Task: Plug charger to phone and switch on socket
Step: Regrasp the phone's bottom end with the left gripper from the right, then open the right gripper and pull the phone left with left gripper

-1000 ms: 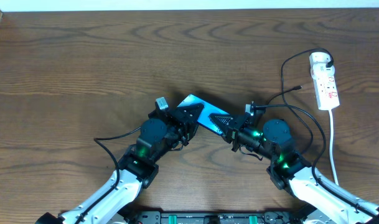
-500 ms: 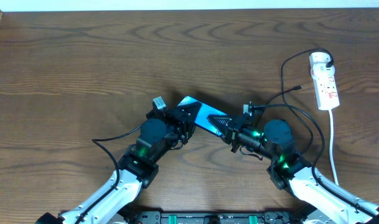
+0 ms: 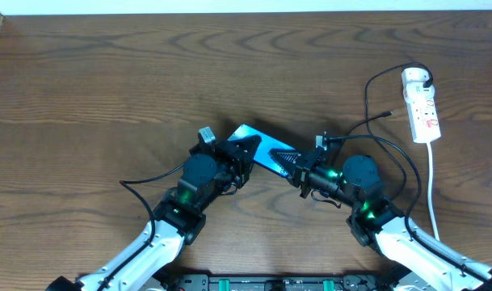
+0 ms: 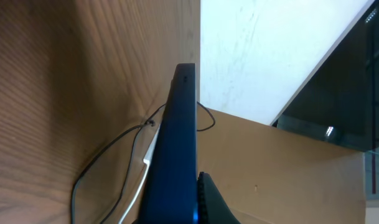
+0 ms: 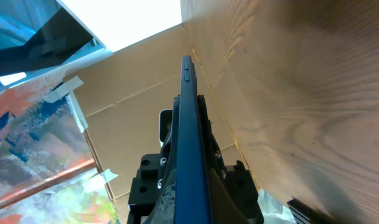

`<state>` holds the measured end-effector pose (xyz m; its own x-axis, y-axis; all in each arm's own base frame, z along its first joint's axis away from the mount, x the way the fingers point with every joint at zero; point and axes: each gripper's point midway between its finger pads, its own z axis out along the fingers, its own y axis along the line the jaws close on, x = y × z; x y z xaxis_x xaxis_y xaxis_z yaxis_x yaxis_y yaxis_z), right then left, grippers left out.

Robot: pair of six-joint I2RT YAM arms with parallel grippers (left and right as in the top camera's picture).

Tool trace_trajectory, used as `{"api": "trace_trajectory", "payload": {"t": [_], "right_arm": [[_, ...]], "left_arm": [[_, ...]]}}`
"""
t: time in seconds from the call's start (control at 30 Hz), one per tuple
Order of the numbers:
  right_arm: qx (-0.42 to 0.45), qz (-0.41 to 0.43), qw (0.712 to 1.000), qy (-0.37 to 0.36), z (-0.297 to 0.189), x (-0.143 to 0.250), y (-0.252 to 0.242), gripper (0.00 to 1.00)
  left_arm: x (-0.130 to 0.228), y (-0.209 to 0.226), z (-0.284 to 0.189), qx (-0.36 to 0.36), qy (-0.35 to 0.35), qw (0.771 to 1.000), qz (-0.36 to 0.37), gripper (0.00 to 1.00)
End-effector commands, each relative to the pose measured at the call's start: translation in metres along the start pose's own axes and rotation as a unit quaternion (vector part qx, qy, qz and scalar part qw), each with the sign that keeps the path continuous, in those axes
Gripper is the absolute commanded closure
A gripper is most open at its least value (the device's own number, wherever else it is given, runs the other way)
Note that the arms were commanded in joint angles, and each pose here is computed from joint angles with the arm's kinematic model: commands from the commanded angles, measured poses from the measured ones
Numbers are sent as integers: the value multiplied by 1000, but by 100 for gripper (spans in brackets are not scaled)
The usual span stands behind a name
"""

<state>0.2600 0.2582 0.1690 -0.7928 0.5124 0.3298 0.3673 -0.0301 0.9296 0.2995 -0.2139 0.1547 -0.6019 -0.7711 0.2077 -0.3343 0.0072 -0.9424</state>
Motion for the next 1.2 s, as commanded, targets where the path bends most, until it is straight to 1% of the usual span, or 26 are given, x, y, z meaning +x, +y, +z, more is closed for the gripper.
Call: {"api": "trace_trajectory", "payload": {"t": [0.0,0.07,0.1,0.13,0.2,0.27,0.37,0.43,0.47,0.57,0.63,0.7,0.8,0.9,1.0,1.1,1.17], "right_arm": [[7,-18,998,65,-1,26,0,96],[7,-18,998,64,-1,26,0,91],[7,-18,998,64,-1,26,0,86],[7,-18,998,64,-1,26,0,85],[4,-36,998,56,0,23,1,80],[-1,-80,996,39,0,17,2,76],[0,-148,989,10,1,7,1,67],[5,-202,979,-18,1,-3,0,63],[10,-227,973,-33,0,-8,-1,60],[33,-291,953,-77,-2,-26,-6,55],[54,-335,935,-107,-4,-38,-10,54],[79,-386,909,-139,-8,-52,-13,53],[106,-429,880,-175,-14,-67,-14,51],[117,-431,874,-193,-20,-77,-12,47],[135,-420,874,-205,-27,-86,-8,45],[184,-396,872,-222,-39,-103,-7,46],[229,-382,864,-236,-52,-116,-6,45]], "left_arm": [[-13,-7,0,9,-35,999,8,92],[-14,-7,0,10,-36,999,9,93],[-17,-7,0,8,-40,999,10,92],[-20,-6,-1,6,-45,999,13,93],[-37,0,-4,-7,-67,997,27,92],[-51,6,-7,-22,-87,996,27,93],[-74,8,-13,-32,-114,992,40,93],[-88,5,-18,-30,-128,990,47,93],[-92,3,-19,-28,-129,990,48,92],[-99,-10,-21,-16,-123,991,52,92],[-99,-20,-20,-13,-112,992,58,93],[-98,-28,-17,-15,-99,992,71,93],[-92,-33,-9,-29,-69,994,83,92],[-82,-31,2,-49,-26,995,87,93],[-72,-27,13,-61,21,994,83,93],[-63,-14,21,-76,65,993,69,92],[-57,-4,23,-86,92,990,59,92]]}}
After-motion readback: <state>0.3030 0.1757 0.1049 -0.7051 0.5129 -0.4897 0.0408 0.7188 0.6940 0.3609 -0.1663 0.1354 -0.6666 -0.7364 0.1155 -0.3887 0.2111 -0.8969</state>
